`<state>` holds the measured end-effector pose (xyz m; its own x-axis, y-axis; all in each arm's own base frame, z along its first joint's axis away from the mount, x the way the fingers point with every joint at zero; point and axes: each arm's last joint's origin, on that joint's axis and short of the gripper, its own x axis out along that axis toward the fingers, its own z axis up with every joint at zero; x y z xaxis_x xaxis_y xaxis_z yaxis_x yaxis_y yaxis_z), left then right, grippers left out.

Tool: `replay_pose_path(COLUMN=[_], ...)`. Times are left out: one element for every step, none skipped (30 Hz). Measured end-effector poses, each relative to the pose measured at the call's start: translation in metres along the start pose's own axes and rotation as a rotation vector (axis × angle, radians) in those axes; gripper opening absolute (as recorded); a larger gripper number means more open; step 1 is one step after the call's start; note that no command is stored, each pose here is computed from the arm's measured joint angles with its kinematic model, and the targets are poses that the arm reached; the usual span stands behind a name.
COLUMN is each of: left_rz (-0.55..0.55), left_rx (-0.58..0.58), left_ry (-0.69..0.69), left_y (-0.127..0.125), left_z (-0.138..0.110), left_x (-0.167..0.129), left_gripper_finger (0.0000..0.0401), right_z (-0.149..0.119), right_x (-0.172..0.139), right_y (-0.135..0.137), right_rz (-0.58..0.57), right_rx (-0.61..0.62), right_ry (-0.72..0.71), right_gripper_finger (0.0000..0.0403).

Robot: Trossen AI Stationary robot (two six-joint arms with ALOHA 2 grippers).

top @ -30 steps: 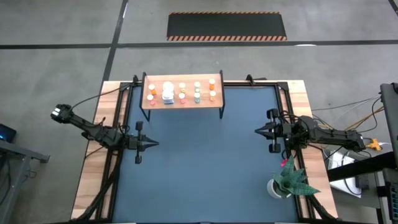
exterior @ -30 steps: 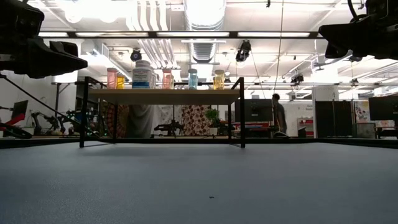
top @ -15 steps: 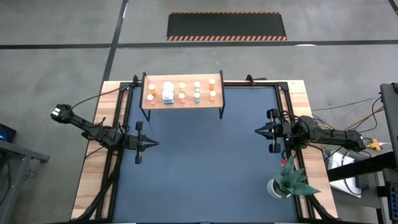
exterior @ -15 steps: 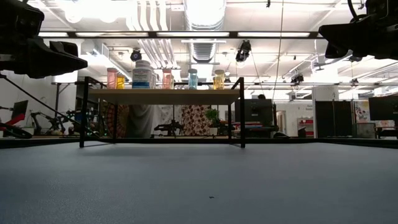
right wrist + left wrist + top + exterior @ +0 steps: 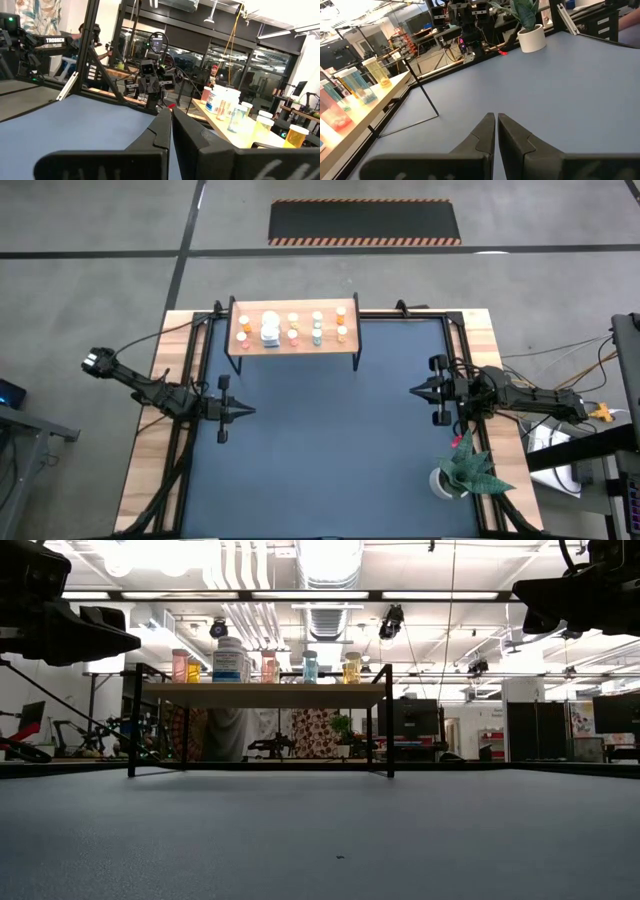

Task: Pick and place medicine bottles onto shelf by color
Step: Return to Home Position

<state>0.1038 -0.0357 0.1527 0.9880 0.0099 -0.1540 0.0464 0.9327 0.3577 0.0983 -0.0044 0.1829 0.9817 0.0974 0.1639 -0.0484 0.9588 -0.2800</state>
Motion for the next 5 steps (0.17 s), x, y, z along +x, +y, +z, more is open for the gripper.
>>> replay_pose_path(left_rz=[0.000, 0.000, 0.000, 0.000, 0.000], left_rx=[0.000, 0.000, 0.000, 0.000, 0.000], left_ry=[0.000, 0.000, 0.000, 0.000, 0.000], left_y=[0.0000, 0.0000, 0.0000, 0.0000, 0.0000], left_z=[0.0000, 0.0000, 0.0000, 0.0000, -0.0001], left_x=[0.0000, 0.0000, 0.0000, 0.0000, 0.0000], left_gripper_finger=[0.0003, 0.0003, 0.0003, 0.0003, 0.0003], right_z=[0.0000, 0.0000, 0.0000, 0.0000, 0.0000], right_x=[0.0000, 0.0000, 0.0000, 0.0000, 0.0000], right_y=[0.0000, 0.0000, 0.0000, 0.0000, 0.0000], right_rz=[0.000, 0.000, 0.000, 0.000, 0.000], right_rx=[0.000, 0.000, 0.000, 0.000, 0.000], right_ry=[0.000, 0.000, 0.000, 0.000, 0.000], right_gripper_finger=[0.0009, 0.0009, 0.0009, 0.0009, 0.0009])
